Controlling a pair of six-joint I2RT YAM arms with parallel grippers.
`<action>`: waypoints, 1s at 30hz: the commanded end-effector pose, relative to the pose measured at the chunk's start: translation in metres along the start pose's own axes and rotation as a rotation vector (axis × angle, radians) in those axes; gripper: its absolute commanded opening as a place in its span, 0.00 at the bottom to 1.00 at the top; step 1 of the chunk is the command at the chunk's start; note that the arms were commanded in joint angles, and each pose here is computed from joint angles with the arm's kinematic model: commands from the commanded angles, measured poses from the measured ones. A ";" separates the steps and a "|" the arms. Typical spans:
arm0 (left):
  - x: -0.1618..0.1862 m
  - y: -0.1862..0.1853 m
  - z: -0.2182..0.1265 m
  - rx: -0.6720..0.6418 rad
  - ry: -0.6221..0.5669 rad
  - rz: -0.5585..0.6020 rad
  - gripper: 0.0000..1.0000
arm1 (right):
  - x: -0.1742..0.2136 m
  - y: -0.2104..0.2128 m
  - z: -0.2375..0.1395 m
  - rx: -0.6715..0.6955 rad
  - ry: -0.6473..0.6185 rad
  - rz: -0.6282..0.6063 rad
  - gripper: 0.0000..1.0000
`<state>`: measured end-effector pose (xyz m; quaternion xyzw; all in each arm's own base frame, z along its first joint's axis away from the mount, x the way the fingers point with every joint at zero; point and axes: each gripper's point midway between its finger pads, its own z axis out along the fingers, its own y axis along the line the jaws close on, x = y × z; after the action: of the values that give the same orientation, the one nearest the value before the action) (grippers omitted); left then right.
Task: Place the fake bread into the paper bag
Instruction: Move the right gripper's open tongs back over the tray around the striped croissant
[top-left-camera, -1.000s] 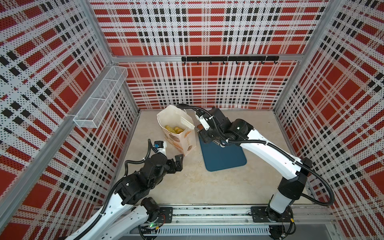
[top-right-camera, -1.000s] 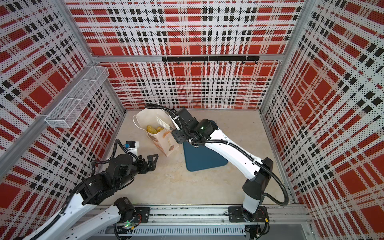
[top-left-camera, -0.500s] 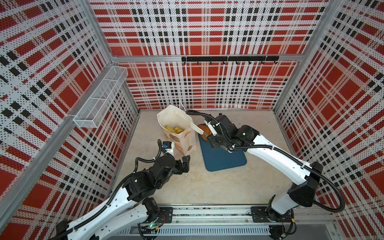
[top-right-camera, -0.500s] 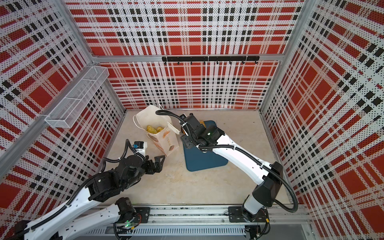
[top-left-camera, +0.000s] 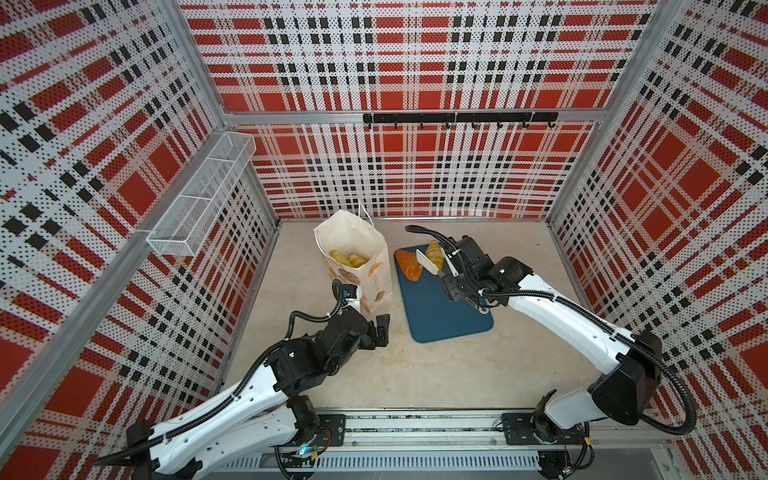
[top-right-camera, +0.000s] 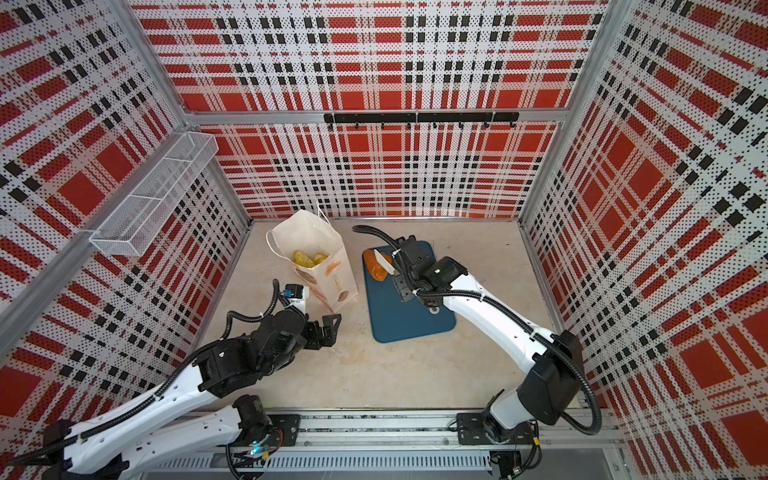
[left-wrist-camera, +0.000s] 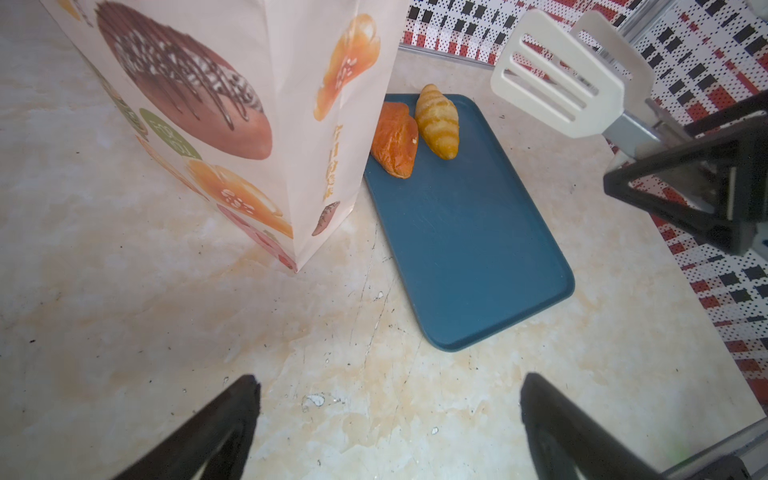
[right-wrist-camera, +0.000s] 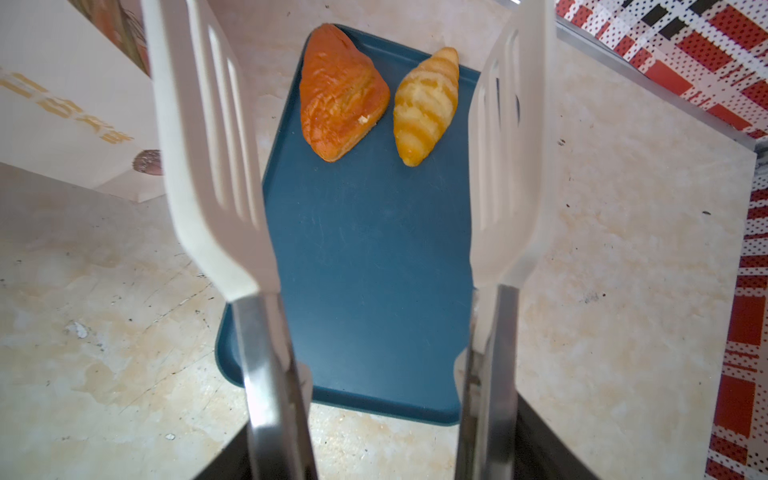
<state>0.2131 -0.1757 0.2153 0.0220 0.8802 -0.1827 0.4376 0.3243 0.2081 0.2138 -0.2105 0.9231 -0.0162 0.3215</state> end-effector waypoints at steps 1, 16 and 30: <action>-0.001 -0.004 0.003 0.008 -0.018 -0.021 0.99 | -0.007 -0.012 0.006 0.043 -0.028 0.054 0.68; 0.006 -0.001 0.004 0.011 -0.015 -0.030 0.99 | 0.021 -0.023 0.066 0.102 0.134 0.065 0.69; 0.010 0.003 0.003 0.007 -0.015 -0.038 0.99 | 0.025 -0.023 0.116 0.128 0.230 0.063 0.68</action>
<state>0.2085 -0.1772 0.2031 0.0165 0.8811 -0.1918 0.4320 0.3650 0.1796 0.0960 -0.1700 0.9618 -0.0985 0.1909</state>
